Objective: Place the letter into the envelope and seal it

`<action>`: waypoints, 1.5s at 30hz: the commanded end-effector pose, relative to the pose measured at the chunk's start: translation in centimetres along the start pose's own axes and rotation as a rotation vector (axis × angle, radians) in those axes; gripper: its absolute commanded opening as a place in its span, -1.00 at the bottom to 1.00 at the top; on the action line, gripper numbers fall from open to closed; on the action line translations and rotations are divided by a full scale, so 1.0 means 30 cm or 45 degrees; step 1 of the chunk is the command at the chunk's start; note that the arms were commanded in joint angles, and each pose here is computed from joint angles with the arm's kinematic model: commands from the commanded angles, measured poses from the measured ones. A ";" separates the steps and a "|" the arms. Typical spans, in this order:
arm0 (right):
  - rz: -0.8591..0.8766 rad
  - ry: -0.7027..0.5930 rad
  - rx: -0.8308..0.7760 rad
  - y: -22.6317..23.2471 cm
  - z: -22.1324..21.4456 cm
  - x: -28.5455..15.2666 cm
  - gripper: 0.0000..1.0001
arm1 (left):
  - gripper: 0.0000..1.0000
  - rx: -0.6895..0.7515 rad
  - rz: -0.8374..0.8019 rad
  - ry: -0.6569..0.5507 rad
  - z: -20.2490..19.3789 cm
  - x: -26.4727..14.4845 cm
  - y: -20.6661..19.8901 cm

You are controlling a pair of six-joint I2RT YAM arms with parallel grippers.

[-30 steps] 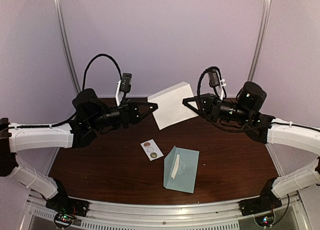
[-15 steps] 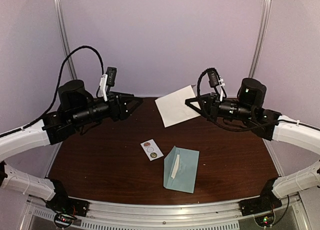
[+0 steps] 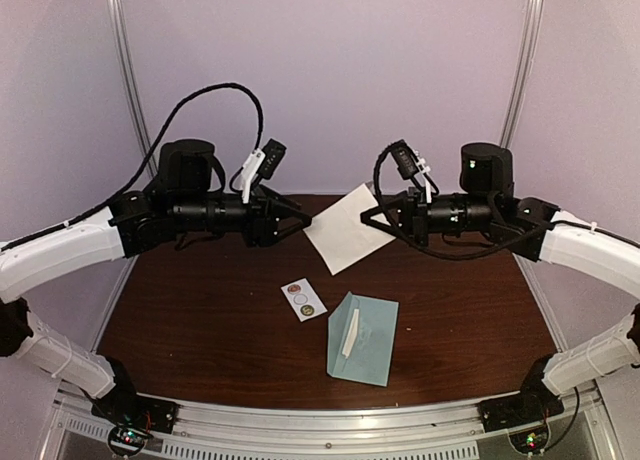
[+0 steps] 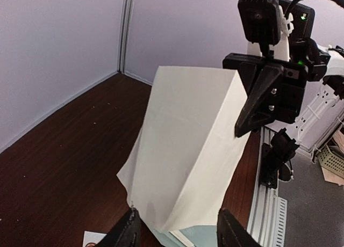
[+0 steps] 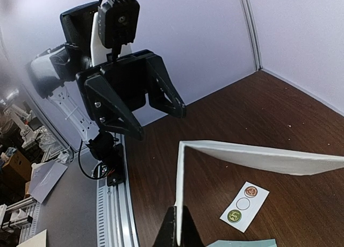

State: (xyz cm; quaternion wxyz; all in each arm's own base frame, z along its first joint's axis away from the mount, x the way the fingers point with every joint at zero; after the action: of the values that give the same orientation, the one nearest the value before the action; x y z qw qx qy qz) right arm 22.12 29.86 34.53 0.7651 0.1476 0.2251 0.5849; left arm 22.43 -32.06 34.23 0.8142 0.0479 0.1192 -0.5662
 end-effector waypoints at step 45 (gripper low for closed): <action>0.043 0.249 -0.033 0.028 -0.057 0.091 -1.00 | -0.90 0.033 -0.352 0.125 -0.085 0.117 -0.083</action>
State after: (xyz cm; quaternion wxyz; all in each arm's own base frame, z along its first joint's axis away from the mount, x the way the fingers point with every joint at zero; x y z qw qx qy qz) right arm 21.12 32.48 31.77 0.7243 0.0876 0.3091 0.6100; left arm 21.09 -34.98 29.85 0.7302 0.0741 0.1748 -0.6563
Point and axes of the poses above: each gripper's point midway between its finger pads, its own x axis out along the fingers, its own y axis along the line the jaws close on, z = x × y, the point moved 4 cm from there along -x, back along the fingers, and after that the axes turned 10 degrees about x, right-handed, at the moved point
